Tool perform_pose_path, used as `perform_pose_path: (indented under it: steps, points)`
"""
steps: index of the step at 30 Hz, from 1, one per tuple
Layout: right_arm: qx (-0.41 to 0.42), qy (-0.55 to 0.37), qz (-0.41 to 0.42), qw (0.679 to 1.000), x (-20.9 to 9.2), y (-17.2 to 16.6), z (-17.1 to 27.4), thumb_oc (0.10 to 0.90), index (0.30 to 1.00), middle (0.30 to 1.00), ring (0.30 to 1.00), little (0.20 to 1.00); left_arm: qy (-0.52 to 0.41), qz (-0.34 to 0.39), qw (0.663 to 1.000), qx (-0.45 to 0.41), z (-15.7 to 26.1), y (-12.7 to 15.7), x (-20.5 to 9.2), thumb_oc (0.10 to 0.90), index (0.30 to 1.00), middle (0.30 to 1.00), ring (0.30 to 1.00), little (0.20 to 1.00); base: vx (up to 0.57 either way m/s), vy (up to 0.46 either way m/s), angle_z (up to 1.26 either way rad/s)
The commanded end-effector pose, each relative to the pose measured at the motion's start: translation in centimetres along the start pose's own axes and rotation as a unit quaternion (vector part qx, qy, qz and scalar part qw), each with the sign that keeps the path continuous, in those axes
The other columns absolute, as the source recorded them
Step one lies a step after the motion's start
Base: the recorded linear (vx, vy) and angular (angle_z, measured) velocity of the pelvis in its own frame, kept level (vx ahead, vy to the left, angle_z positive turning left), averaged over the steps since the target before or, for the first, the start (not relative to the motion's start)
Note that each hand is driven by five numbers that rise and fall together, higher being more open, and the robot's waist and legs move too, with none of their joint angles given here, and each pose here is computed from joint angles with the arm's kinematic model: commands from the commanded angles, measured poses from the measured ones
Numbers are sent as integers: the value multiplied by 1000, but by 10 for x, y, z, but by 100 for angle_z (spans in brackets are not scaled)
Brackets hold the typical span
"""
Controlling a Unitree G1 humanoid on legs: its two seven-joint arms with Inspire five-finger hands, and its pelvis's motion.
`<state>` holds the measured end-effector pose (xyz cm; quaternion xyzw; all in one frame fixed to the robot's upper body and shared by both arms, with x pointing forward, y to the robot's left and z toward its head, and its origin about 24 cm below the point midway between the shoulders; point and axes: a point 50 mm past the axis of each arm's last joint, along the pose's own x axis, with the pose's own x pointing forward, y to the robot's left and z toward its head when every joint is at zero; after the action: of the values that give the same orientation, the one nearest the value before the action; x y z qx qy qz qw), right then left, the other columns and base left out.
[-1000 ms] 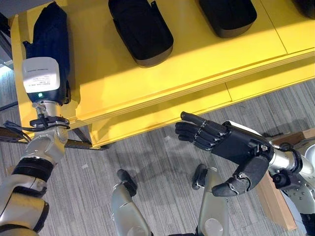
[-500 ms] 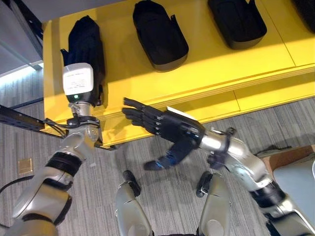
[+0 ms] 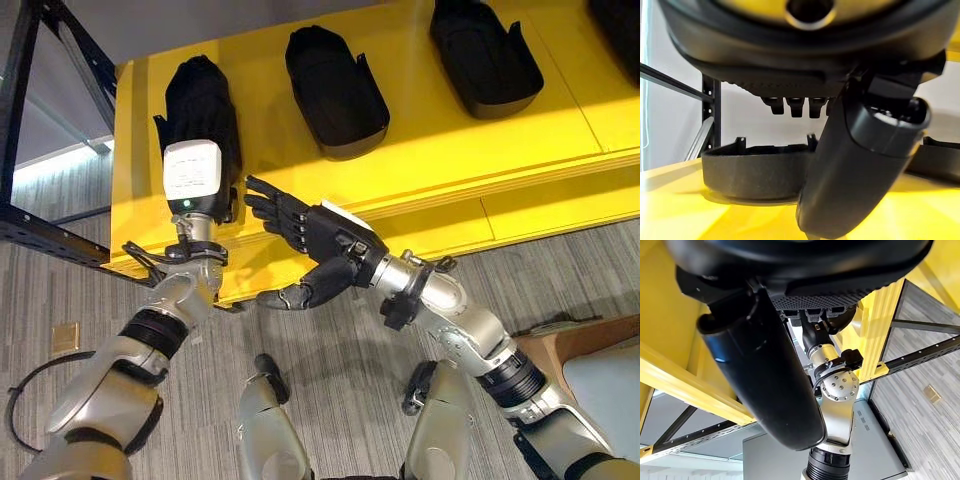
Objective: Move parts from the plastic box to the shelf.
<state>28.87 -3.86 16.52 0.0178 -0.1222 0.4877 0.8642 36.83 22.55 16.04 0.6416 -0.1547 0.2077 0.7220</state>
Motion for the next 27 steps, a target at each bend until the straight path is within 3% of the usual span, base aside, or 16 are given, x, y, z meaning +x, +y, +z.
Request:
perform_pose_path:
  steps: [1, 9, 20, 27]
  points:
    - [3, -105, 20, 994, 26, 12, 36, 900, 1000, 1000, 1000, 1000, -39, 107, 993, 21, 22, 37, 24, 900, 1000, 1000, 1000, 1000, 55, 0, -1]
    - [14, -101, 16, 995, 33, 19, 38, 900, 1000, 1000, 1000, 1000, -7, 140, 989, 54, 11, 45, 32, 900, 1000, 1000, 1000, 1000, 51, -12, 2]
    - [23, -95, 6, 995, 36, 19, 37, 900, 1000, 1000, 1000, 1000, 27, 128, 989, 74, 0, 43, 34, 900, 1000, 1000, 1000, 1000, 38, -11, 1]
    - [30, -95, 1, 995, 36, 19, 35, 900, 1000, 1000, 1000, 1000, 23, 167, 985, 31, 0, 45, 31, 900, 1000, 1000, 1000, 1000, 10, -3, 0]
